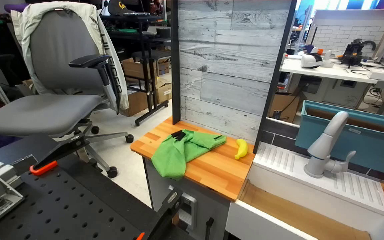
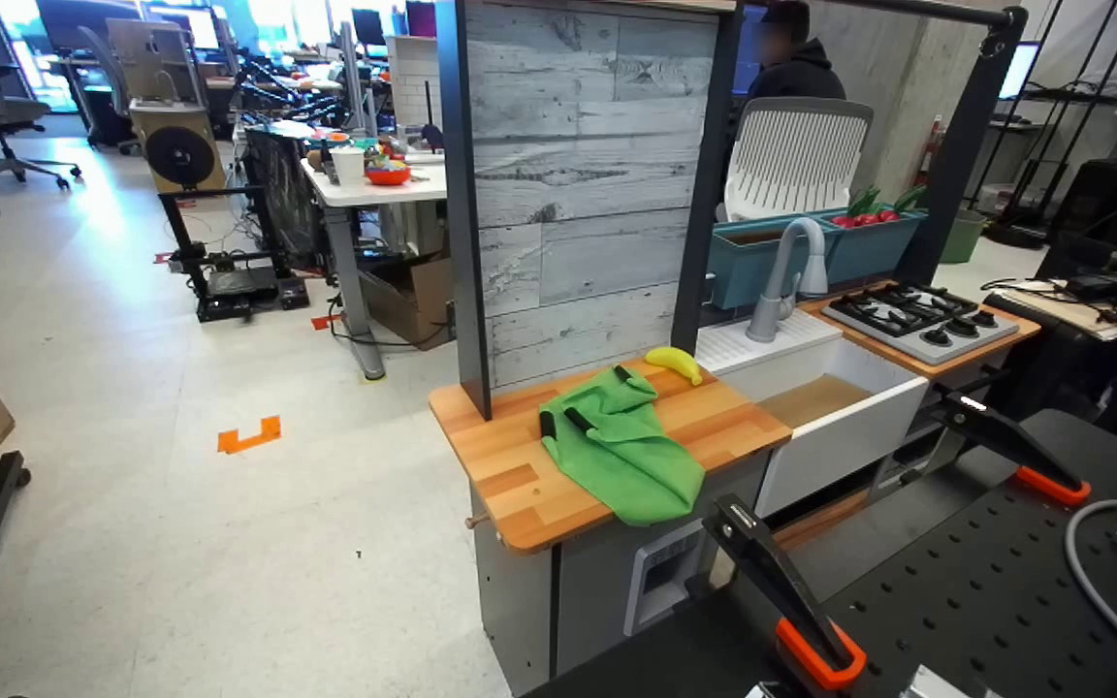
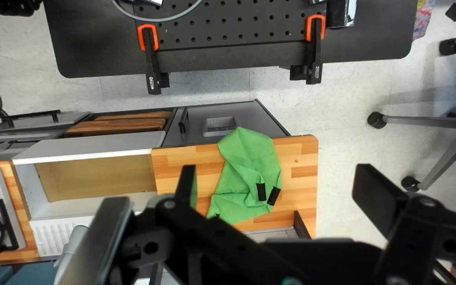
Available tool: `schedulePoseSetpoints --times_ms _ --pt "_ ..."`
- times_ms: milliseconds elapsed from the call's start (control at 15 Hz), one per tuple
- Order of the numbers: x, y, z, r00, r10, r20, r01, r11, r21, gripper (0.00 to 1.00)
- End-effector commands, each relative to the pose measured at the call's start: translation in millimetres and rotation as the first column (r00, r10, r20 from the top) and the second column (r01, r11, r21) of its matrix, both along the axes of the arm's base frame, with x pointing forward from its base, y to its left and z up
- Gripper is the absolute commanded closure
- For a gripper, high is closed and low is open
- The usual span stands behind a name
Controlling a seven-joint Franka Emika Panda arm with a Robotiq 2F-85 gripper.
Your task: Move the banana forwards.
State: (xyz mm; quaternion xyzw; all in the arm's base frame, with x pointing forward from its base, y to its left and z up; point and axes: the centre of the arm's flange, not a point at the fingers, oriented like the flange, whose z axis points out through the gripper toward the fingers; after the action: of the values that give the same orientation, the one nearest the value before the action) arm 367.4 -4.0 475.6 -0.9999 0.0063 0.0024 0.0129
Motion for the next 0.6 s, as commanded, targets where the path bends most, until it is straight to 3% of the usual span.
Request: schedulePoseSetpoints --times_ms 0,533 --pt "25.9 -3.5 -17.4 0.997 -0.07 0.04 0.07 0.997 0.01 0.0" --pt "108.3 -33.9 -104.5 0.988 -0.144 0.06 0.144 0.99 0.005 0.0"
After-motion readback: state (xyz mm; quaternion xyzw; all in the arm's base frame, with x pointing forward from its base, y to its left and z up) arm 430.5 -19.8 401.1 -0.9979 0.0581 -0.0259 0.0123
